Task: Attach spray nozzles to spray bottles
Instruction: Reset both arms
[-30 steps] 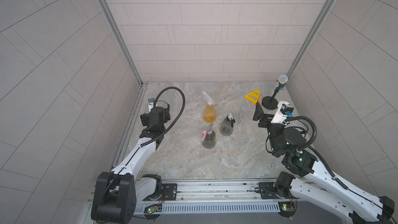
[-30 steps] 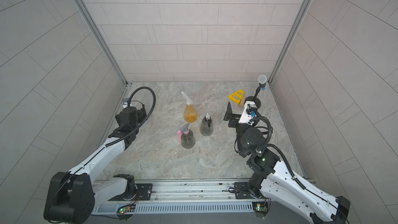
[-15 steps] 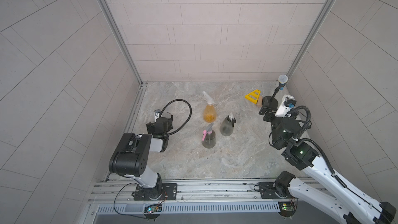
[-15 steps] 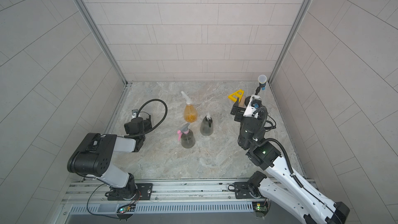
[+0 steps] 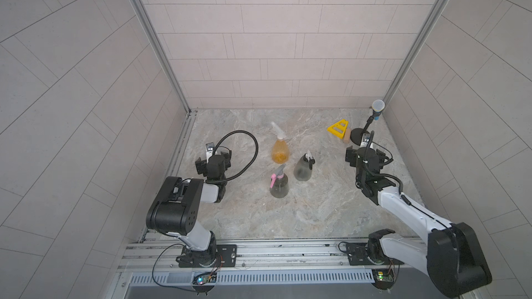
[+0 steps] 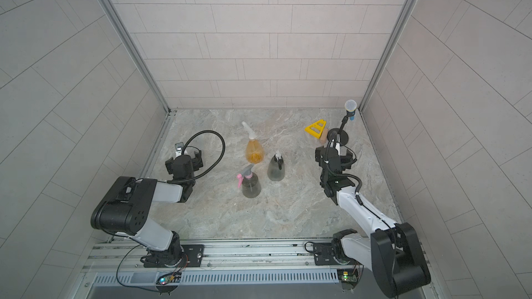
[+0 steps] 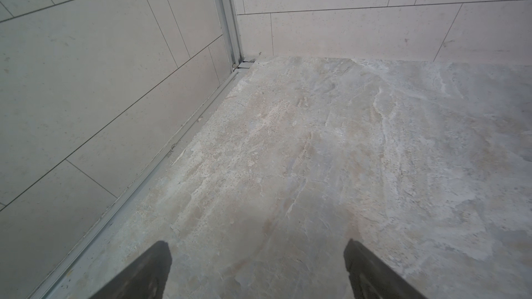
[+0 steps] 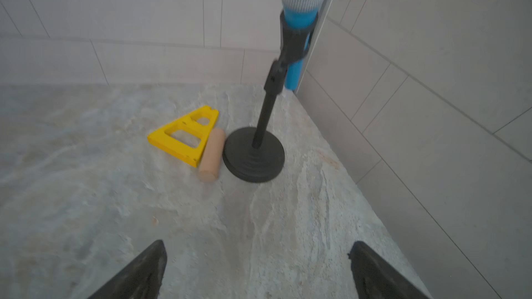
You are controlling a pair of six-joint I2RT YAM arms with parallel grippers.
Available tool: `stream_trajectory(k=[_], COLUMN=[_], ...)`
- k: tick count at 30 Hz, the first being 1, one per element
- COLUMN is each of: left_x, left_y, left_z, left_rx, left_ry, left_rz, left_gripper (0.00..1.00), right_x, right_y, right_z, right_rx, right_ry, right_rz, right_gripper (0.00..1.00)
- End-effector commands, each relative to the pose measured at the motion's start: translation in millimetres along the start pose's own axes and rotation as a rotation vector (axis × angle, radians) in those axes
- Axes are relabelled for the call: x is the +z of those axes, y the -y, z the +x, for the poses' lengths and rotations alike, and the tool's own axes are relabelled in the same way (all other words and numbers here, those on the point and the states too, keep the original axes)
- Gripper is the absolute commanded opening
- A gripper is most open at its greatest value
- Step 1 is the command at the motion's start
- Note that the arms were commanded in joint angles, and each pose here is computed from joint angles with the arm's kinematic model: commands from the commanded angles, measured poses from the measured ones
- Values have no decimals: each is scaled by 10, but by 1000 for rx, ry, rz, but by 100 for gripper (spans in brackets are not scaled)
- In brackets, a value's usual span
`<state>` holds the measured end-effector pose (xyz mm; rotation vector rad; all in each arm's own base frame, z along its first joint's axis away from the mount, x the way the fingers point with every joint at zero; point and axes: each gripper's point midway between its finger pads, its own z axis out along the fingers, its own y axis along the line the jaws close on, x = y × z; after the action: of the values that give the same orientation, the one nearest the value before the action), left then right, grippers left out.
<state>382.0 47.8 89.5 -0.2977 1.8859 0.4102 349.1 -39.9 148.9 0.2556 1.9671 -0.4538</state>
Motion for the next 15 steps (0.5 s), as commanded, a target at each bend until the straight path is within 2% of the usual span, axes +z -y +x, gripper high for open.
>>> stream_trajectory(k=[1, 4, 7, 10, 12, 14, 15], left_x=[-4, -6, -15, -30, -30, -29, -31], left_y=[-15, -16, -12, 8, 10, 8, 7], left_z=[-64, -61, -69, -76, -71, -73, -70], left_rx=[-4, -2, 3, 9, 11, 11, 11], left_ry=[31, 30, 35, 43, 42, 42, 42], left_rz=[-17, -18, -23, -23, -23, -24, -24], left_gripper=[100, 100, 100, 100, 100, 100, 100], right_x=[117, 256, 332, 472, 511, 526, 526], right_y=[-31, -65, -156, -214, -251, -265, -259], right_z=[43, 226, 129, 267, 314, 373, 358], right_rx=[-2, 10, 4, 13, 28, -7, -2], right_ry=[40, 48, 116, 95, 137, 51, 65], right_rz=[-27, -44, -87, -113, -124, -133, -131], right_gripper=[100, 100, 100, 100, 100, 100, 100])
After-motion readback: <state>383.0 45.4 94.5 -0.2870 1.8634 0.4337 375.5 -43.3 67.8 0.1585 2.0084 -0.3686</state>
